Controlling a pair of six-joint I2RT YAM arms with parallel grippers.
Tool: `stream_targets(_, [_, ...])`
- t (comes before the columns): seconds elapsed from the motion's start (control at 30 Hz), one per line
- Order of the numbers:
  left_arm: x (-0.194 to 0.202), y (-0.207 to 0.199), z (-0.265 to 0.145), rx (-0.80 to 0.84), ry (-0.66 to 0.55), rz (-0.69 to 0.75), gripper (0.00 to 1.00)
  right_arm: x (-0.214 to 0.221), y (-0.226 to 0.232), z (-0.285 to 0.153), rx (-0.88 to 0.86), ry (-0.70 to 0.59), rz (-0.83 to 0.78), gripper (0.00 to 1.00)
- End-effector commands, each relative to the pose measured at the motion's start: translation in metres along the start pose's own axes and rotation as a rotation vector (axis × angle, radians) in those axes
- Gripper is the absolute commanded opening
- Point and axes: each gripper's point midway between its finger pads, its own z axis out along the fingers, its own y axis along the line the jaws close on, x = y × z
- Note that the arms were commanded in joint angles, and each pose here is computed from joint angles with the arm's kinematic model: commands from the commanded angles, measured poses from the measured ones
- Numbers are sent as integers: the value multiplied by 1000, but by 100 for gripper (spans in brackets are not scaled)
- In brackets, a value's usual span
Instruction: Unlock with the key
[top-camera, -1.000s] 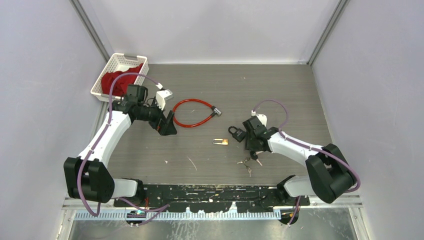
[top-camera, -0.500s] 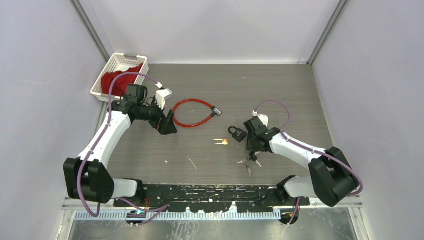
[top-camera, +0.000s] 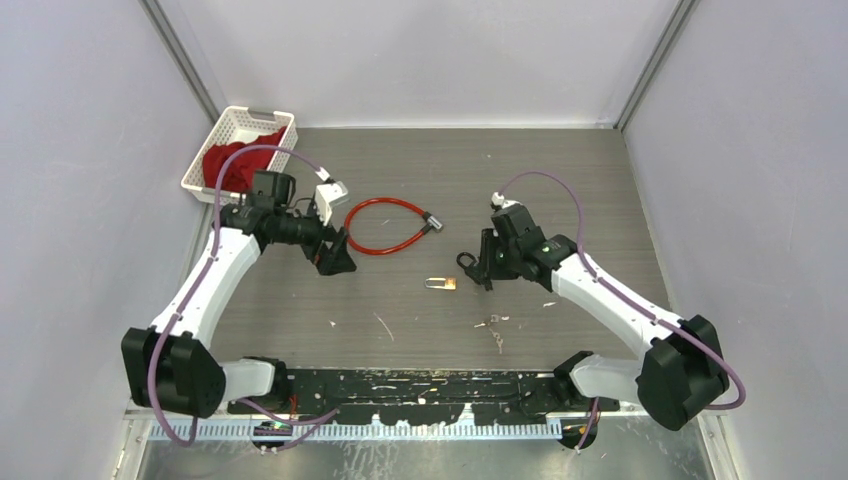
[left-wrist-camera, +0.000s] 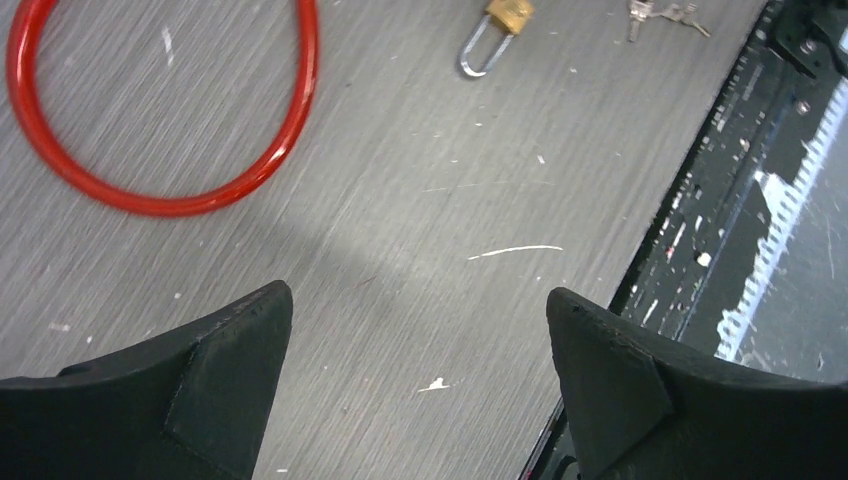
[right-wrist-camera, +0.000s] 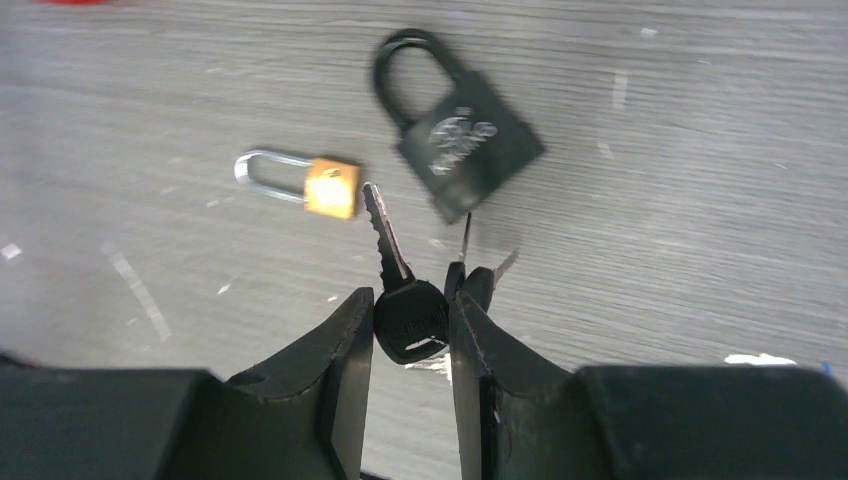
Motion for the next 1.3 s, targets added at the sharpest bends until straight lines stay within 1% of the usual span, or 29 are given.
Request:
stream_targets(0.0, [-21,-38,-17,114,-73,259,97,-23,56,-35,-273,-3,-79,1])
stream_targets(0.1, [-28,-52,-26,131,-72,382,99,-27,88,-52,-450,21,-114,1])
stream_targets(0.23, [-38,-71,-37,134,-108,582,99,-32,128,-73,-683,47,-136,1])
stream_targets(0.33, [-45,-84,-47,139,-148,656,97,-30,154,-88,-848,62,-152,1])
stream_targets(0.47, [-50,-95,-56,121,-202,734,97,-19,184,-105,-1014,100,-202,1])
stream_targets(0.63, [-45,-116,-59,150,-238,854,99,-6,211,-120,-1140,168,-283,1])
stream_targets(0.77, [-42,-127,-59,184,-240,882,99,1,227,-131,-1217,210,-330,1])
stream_targets(0.87, [-31,-138,-58,238,-215,906,98,4,235,-133,-1245,238,-347,1])
stream_targets(1.03, [-26,-146,-51,283,-189,936,88,10,248,-132,-1282,292,-374,1])
stream_targets(1.07, [-25,-148,-49,293,-186,943,84,11,250,-132,-1287,300,-382,1])
stream_targets(1.13, [-24,-150,-47,310,-184,962,78,12,254,-132,-1291,311,-394,1])
stream_targets(1.27, [-20,-148,-43,306,-158,995,64,11,257,-129,-1279,315,-404,1])
